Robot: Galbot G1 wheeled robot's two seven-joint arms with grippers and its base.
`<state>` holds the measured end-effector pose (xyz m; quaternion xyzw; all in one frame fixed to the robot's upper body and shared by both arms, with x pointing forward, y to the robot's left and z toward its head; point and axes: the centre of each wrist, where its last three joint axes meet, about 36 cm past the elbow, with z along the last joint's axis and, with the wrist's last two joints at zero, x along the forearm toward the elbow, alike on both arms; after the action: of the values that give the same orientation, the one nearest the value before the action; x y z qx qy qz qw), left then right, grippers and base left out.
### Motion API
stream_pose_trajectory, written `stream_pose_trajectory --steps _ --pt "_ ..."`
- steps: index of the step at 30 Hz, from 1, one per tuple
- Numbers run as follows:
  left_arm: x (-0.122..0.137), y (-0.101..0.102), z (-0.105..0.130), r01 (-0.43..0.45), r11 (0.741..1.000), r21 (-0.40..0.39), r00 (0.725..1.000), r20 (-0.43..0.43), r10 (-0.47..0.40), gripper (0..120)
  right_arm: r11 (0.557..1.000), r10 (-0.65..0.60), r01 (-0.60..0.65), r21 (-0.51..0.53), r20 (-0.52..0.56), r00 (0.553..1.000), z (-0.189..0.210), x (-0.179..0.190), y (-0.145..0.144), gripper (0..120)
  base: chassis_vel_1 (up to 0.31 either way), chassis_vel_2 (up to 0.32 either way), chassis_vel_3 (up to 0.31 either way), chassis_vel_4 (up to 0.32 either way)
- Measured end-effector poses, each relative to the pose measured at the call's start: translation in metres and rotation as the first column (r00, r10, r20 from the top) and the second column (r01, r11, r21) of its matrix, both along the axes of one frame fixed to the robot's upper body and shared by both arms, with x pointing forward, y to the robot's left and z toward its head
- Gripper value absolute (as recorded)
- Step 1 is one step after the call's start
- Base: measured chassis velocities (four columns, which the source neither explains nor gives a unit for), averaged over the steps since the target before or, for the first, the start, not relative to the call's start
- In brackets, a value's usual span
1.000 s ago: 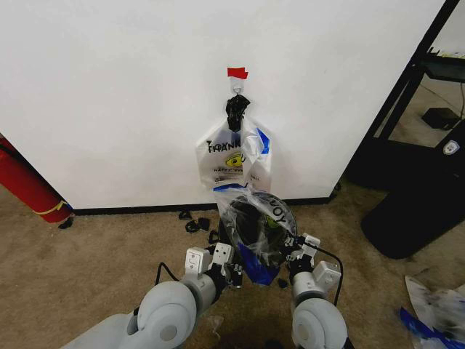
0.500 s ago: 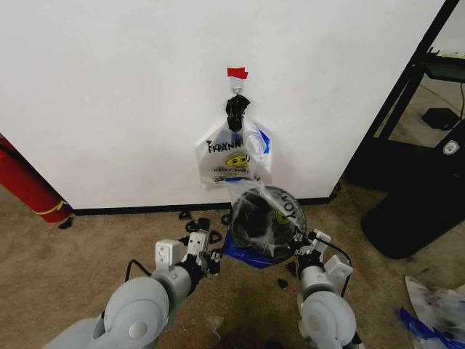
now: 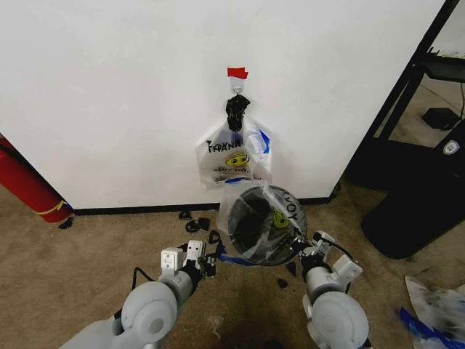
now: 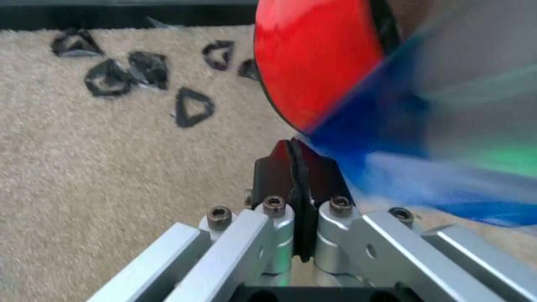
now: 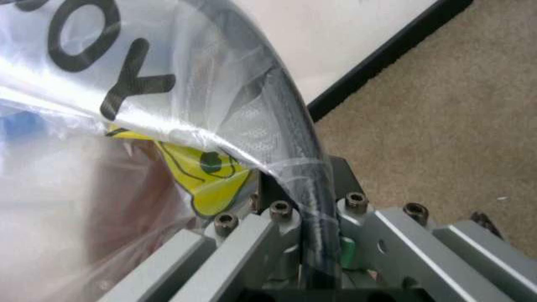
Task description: Pick up the garbage bag from the wall and place it over the trash bin.
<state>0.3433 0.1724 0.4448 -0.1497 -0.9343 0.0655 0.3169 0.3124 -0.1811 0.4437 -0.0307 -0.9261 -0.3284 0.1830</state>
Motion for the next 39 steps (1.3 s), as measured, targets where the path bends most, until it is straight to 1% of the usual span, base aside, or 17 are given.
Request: stream_pose_trajectory --steps 4,9,11,12,13,17,19,20,21,24,27,28,32,33,35,36,39 --pt "0.003 -0.002 -0.009 -0.017 1.0 -0.001 1.0 0.006 0.017 0 1.0 0.016 -0.016 0.0 -0.001 1.0 -0.002 -0.004 0.0 0 0.0 0.0 0.0 0.0" --pt "-0.004 0.002 -0.006 -0.013 1.0 -0.002 1.0 -0.001 0.013 0 1.0 0.012 -0.012 -0.009 -0.004 1.0 -0.004 -0.005 0.001 0 0.0 0.0 0.0 0.0" --pt "-0.008 0.002 -0.004 -0.009 1.0 0.003 1.0 -0.007 0.009 3 1.0 0.009 -0.009 -0.011 -0.006 1.0 -0.005 -0.005 0.001 0 0.0 0.0 0.0 0.0" --pt "-0.012 0.003 0.0 -0.01 1.0 0.011 1.0 -0.01 0.01 10 1.0 0.003 -0.004 -0.017 -0.007 1.0 -0.007 -0.004 0.0 0 0.0 0.0 0.0 0.0" --pt "-0.012 0.003 0.0 -0.01 1.0 0.011 1.0 -0.01 0.01 10 1.0 0.003 -0.004 -0.017 -0.007 1.0 -0.007 -0.004 0.0 0 0.0 0.0 0.0 0.0" --pt "-0.017 0.011 0.013 -0.044 0.999 0.025 0.999 0.003 0.044 25 0.999 -0.028 0.028 -0.043 -0.014 0.999 -0.016 0.002 -0.005 0 0.0 0.0 0.0 0.0" --pt "-0.02 0.017 0.025 -0.058 0.998 0.022 0.998 0.025 0.057 34 0.998 -0.043 0.042 -0.054 -0.02 0.999 -0.02 0.003 -0.009 0 0.0 0.0 0.0 0.0" --pt "-0.021 0.019 0.031 -0.06 0.998 0.014 0.998 0.034 0.059 38 0.997 -0.046 0.045 -0.057 -0.021 0.999 -0.021 0.003 -0.01 0 0.0 0.0 0.0 0.0" --pt "-0.021 0.019 0.031 -0.06 0.998 0.014 0.998 0.034 0.059 38 0.997 -0.046 0.045 -0.057 -0.021 0.999 -0.021 0.003 -0.01 0 0.0 0.0 0.0 0.0" --pt "-0.025 0.023 0.051 -0.05 0.998 -0.027 0.996 0.073 0.051 51 0.997 -0.044 0.042 -0.07 -0.016 0.999 -0.023 0.001 -0.009 0 0.0 0.0 0.0 0.0" --pt "-0.028 0.02 0.07 -0.018 0.996 -0.091 0.993 0.111 0.028 65 0.997 -0.035 0.034 -0.07 -0.01 0.999 -0.024 -0.002 -0.007 0 0.0 0.0 0.0 0.0" --pt "-0.028 0.02 0.07 -0.018 0.996 -0.091 0.993 0.111 0.028 65 0.997 -0.035 0.034 -0.07 -0.01 0.999 -0.024 -0.002 -0.007 0 0.0 0.0 0.0 0.0" --pt "-0.034 0.012 0.093 0.046 0.986 -0.163 0.989 0.146 -0.022 75 0.993 -0.049 0.049 -0.106 0.004 0.999 -0.027 -0.003 -0.005 0 0.0 0.0 0.0 0.0" --pt "-0.037 0.01 0.098 0.072 0.983 -0.168 0.987 0.157 -0.045 75 0.991 -0.055 0.056 -0.123 0.012 0.998 -0.028 -0.004 -0.004 0 0.0 0.0 0.0 0.0" --pt "-0.045 0.004 0.107 0.137 0.978 -0.156 0.979 0.171 -0.11 67 0.984 -0.064 0.069 -0.165 0.034 0.997 -0.031 -0.007 0.003 0 0.0 0.0 0.0 0.0" --pt "-0.045 0.004 0.107 0.137 0.978 -0.156 0.979 0.171 -0.11 67 0.984 -0.064 0.069 -0.165 0.034 0.997 -0.031 -0.007 0.003 0 0.0 0.0 0.0 0.0" --pt "-0.048 -0.004 0.112 0.206 0.969 -0.136 0.968 0.174 -0.181 54 0.975 -0.065 0.076 -0.21 0.058 0.996 -0.033 -0.011 0.009 0 0.0 0.0 0.0 0.0"
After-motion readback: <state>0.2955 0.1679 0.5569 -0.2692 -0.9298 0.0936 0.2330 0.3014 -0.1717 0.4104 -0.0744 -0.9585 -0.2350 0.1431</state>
